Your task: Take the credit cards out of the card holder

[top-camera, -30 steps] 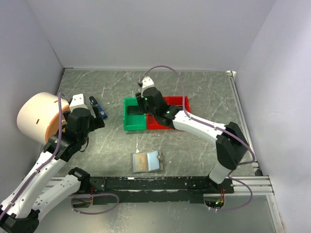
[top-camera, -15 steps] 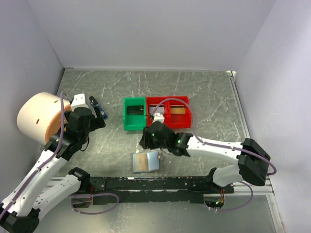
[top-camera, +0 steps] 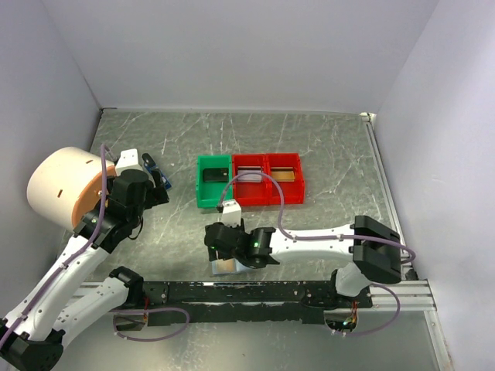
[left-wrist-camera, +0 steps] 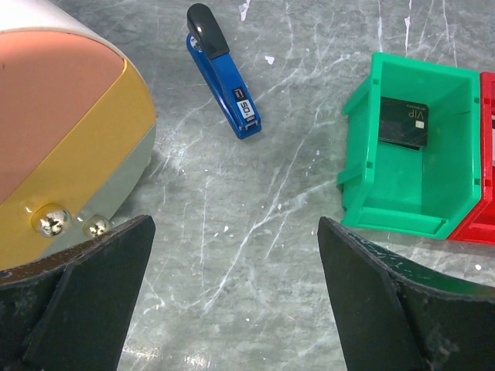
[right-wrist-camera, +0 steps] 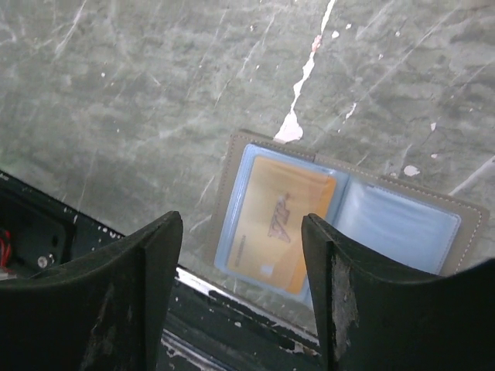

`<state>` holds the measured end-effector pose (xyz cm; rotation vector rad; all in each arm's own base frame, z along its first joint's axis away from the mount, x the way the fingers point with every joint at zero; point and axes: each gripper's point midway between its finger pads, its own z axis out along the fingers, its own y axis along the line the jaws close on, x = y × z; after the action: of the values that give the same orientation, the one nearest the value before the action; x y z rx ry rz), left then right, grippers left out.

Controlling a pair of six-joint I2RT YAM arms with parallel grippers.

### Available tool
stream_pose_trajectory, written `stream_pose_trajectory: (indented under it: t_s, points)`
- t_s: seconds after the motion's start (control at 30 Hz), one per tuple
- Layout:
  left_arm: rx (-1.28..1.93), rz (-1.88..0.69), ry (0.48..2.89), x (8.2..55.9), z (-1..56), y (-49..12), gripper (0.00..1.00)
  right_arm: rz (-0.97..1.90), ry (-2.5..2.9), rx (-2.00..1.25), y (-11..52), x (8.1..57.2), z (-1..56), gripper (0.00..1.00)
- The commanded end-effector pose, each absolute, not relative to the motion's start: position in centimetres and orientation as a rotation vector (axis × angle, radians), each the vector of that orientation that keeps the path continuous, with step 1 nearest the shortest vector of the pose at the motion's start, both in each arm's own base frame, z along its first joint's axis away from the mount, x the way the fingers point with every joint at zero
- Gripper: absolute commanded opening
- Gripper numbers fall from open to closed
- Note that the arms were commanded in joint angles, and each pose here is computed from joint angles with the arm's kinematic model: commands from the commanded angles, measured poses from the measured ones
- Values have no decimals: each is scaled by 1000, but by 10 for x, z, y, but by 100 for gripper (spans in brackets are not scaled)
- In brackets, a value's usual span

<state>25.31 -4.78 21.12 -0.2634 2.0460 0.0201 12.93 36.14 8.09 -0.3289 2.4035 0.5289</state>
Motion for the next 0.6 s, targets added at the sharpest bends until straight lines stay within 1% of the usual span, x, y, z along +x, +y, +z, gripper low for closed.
stream_pose_trajectory:
  t_s: [0.0, 0.17, 0.4, 0.57]
  points:
    - [-266, 29, 2034, 253, 217, -44, 99, 415, 2388, -283, 357, 140, 81, 64]
    - [-263, 25, 2033, 253, 217, -44, 98, 355, 2426, -244, 357, 140, 74, 63]
    - [-256, 25, 2043, 253, 216, -46, 98, 268, 2485, -197, 345, 136, 54, 57]
    - [-256, 21, 2043, 253, 215, -46, 98, 283, 2516, -227, 348, 130, 41, 58]
